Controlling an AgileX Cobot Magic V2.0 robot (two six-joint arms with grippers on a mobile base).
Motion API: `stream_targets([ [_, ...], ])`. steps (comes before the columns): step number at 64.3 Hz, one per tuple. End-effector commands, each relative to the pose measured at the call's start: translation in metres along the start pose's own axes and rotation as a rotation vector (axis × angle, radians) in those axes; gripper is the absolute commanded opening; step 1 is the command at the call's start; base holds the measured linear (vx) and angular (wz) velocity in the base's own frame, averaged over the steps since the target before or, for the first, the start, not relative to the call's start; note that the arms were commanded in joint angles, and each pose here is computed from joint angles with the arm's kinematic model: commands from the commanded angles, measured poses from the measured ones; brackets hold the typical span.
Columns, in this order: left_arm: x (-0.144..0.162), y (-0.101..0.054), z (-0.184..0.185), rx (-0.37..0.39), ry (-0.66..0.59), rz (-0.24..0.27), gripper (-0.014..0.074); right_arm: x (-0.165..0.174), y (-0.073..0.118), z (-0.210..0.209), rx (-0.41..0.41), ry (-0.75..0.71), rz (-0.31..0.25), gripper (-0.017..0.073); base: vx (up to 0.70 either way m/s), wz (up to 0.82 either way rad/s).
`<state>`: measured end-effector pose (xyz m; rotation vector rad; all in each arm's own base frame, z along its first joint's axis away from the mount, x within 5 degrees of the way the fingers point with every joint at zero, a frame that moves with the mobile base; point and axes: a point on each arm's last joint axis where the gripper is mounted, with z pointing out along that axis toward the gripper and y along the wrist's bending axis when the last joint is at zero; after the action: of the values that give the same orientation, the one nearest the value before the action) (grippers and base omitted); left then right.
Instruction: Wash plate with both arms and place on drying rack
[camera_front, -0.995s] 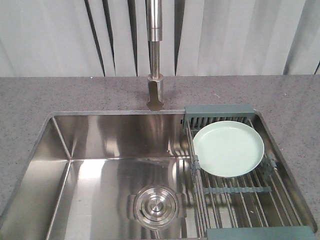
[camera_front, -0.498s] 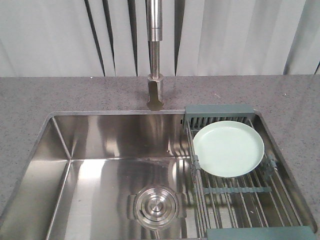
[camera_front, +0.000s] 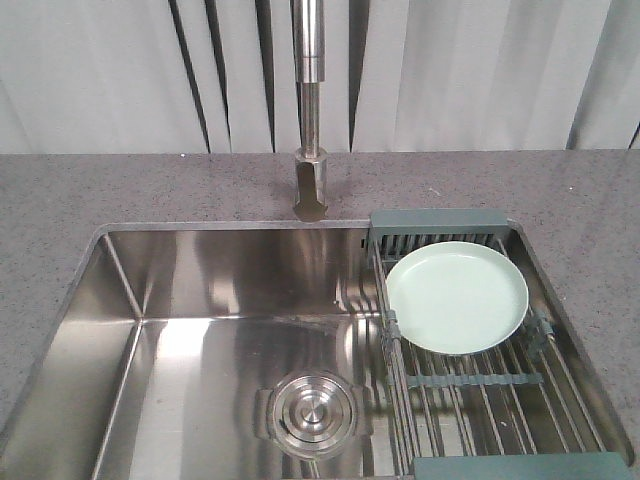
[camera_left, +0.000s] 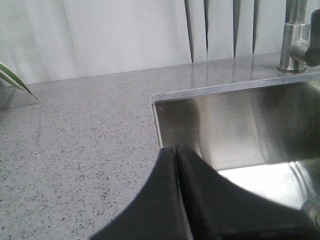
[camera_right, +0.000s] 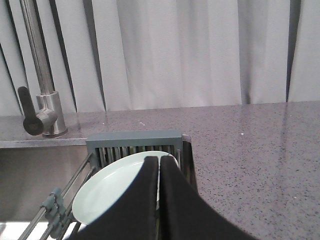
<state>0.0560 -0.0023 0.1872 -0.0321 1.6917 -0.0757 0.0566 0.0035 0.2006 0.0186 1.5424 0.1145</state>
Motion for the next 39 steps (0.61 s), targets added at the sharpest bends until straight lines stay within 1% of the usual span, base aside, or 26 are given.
stream_targets([
  [1, -0.0158, -0.0005, -0.0035, 0.000, -0.112, -0.007, -0.0006, -0.0068, 0.0001, -0.0006, -0.001, -0.084, -0.008, -0.0004, 0.00, 0.00],
  [39, -0.0158, -0.0005, -0.0035, 0.000, -0.112, -0.007, -0.0006, -0.0068, 0.0001, -0.0006, -0.001, -0.084, -0.008, -0.0004, 0.00, 0.00],
])
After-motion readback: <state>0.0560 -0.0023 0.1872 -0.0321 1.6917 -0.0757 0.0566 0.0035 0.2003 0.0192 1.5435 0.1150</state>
